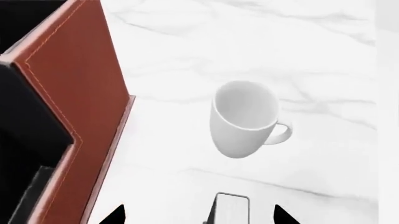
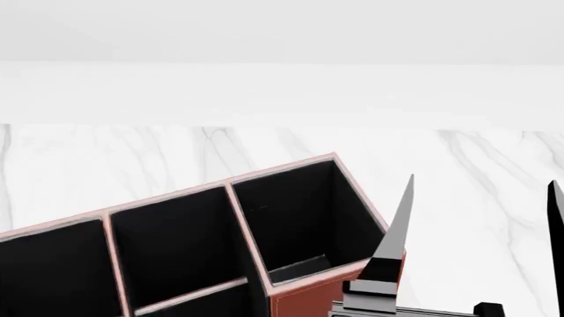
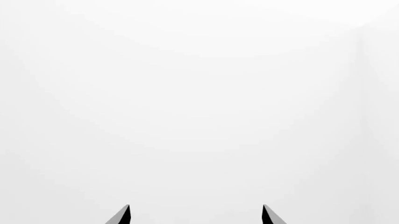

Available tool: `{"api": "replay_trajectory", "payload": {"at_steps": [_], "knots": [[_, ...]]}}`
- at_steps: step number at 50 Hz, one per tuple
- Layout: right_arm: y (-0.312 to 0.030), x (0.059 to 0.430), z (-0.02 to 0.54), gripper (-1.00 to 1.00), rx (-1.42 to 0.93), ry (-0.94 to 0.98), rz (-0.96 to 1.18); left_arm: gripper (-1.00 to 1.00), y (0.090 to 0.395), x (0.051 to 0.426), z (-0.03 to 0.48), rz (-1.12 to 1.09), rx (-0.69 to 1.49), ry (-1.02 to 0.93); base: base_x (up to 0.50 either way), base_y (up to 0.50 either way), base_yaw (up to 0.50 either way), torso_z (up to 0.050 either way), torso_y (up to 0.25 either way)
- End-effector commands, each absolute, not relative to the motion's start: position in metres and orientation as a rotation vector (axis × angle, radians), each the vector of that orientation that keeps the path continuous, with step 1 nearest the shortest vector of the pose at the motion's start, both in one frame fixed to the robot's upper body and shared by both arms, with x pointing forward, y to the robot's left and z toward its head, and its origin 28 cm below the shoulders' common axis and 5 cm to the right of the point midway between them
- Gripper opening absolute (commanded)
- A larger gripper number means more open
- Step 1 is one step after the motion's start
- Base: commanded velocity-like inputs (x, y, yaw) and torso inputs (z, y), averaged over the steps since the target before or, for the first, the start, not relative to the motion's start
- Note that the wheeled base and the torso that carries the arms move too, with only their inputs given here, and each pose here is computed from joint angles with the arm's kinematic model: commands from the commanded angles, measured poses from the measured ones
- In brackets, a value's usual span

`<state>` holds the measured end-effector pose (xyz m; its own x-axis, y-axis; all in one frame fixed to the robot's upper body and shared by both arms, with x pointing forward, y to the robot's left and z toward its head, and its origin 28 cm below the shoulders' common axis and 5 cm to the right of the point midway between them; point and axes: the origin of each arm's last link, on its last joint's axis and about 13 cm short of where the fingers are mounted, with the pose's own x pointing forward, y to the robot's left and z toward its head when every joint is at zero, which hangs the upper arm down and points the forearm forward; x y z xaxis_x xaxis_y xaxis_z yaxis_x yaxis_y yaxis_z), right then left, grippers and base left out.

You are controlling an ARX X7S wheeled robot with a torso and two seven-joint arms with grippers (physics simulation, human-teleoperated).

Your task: Pick up the book and place it in the front compartment of the caddy.

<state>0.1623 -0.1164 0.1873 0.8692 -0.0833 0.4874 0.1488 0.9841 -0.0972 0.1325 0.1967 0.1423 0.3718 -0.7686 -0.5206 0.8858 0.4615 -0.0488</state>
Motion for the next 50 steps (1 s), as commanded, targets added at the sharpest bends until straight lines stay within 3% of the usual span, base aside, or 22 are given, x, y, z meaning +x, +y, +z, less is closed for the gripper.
{"api": "replay_trajectory", "payload": {"at_steps": [1, 50], "knots": [[-0.117, 0.163, 0.187, 1.00, -0.132, -0.503, -0.124, 1.00, 0.194, 0.134, 0.141, -1.090, 0.319, 0.572, 0.00, 0.00, 0.00, 0.000, 0.000], [-0.115, 0.163, 0.185, 1.00, -0.139, -0.497, -0.111, 1.00, 0.176, 0.140, 0.124, -1.171, 0.604, 0.774, 0.00, 0.00, 0.00, 0.000, 0.000]]}}
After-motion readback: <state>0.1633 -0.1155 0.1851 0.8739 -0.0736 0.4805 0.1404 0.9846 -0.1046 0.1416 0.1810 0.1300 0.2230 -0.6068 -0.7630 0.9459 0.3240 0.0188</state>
